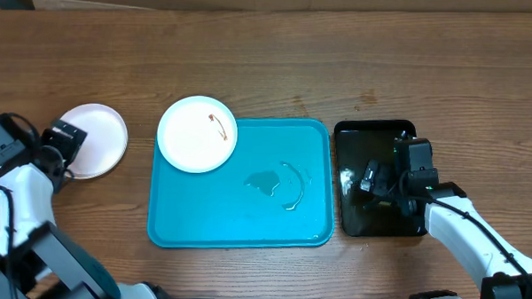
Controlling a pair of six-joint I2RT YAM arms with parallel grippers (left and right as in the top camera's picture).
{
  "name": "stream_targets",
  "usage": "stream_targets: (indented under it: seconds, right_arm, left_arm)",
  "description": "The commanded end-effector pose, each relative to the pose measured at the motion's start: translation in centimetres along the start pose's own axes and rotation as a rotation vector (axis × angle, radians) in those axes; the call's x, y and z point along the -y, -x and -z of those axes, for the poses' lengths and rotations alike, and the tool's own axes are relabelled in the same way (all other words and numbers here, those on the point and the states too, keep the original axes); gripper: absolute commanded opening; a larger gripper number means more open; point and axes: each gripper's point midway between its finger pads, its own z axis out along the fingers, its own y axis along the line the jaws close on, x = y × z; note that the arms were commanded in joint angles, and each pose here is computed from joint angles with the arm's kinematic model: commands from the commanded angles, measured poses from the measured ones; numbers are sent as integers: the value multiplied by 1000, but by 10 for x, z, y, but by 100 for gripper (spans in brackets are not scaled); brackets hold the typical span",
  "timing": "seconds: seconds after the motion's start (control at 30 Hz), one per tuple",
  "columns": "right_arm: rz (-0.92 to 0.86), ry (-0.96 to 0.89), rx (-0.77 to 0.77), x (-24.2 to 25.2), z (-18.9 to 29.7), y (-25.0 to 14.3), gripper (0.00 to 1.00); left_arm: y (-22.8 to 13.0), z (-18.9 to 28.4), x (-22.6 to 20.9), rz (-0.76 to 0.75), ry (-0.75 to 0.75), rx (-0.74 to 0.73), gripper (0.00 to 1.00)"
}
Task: Clean dirty plates on tray and stack at the side
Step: 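Move the left gripper to the rim of the remaining white plate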
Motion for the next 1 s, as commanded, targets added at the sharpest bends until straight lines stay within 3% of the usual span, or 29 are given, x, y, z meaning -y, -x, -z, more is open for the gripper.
stream_targets:
  seconds: [0.0, 0.17, 0.23, 0.4, 0.83, 0.97]
  right_arm:
    - [2, -8, 2, 2, -1, 0, 100]
    - [2, -8, 2, 2, -1, 0, 100]
    - [2, -8, 2, 2, -1, 0, 100]
    - [2, -8, 2, 2, -1, 0, 100]
    - [2, -9, 1, 2, -1, -1, 100]
    - [2, -8, 2, 2, -1, 0, 100]
  left_arm:
    - [-17, 42, 67, -88, -188, -23, 99]
    - [-83, 51, 79, -301, -123, -174, 89]
    - [-103, 46, 74, -380, -44, -210, 78]
    - [-133, 23, 71, -541, 67, -250, 63]
    - [-175, -33, 63, -580, 85, -422, 63]
    - [-189, -38, 67, -598, 22, -485, 56]
